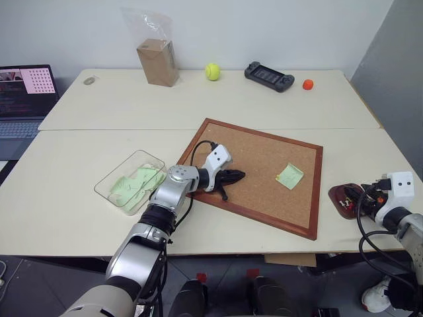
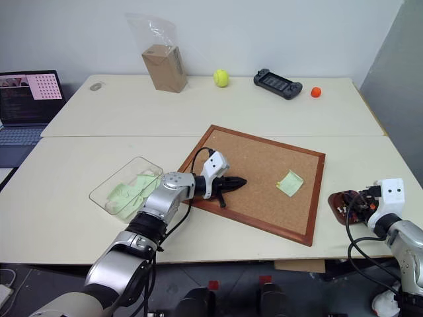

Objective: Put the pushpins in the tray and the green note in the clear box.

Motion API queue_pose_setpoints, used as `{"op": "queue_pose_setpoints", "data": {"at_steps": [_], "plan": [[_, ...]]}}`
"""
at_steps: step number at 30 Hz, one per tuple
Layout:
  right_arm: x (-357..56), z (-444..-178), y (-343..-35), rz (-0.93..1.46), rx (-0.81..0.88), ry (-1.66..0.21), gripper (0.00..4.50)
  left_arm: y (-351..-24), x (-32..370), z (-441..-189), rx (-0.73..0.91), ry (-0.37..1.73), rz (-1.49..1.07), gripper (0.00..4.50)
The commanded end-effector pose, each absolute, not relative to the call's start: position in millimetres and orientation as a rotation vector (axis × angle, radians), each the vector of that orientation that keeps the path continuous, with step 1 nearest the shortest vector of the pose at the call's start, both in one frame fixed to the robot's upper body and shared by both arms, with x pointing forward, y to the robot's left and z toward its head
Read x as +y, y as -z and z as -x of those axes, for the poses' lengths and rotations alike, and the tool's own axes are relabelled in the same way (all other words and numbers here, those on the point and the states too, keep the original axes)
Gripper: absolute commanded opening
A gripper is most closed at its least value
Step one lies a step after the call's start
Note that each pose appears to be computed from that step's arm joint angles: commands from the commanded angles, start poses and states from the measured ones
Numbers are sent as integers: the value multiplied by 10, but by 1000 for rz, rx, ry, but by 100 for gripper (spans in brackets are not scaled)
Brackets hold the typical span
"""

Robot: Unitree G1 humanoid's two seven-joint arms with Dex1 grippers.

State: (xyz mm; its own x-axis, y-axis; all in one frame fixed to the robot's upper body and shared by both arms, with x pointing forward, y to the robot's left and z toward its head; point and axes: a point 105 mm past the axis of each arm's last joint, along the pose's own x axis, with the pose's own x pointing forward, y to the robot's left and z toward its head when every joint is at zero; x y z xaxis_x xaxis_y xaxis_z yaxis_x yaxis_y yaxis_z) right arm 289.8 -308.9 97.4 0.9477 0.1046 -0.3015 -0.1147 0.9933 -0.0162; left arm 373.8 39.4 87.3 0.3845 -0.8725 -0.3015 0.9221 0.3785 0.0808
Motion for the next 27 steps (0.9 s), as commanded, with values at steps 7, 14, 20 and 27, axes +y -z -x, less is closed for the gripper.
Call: {"op": "queue_pose_setpoints", "data": {"at_steps": [7,14,20,27], "plan": [[-2784,-2872,-1283,95,193,-339,444,-837,348,-3704,230,1177,-269,0],[-2045,-2826,-1291,192,164,-718,444,-856,339,-3722,227,1175,-272,0],[-1629,-2953,-1286,182,130,-868,444,-880,338,-3748,223,1168,-277,0],[-1423,-3198,-1157,128,160,-883,444,-869,370,-3750,228,1160,-280,0]]}}
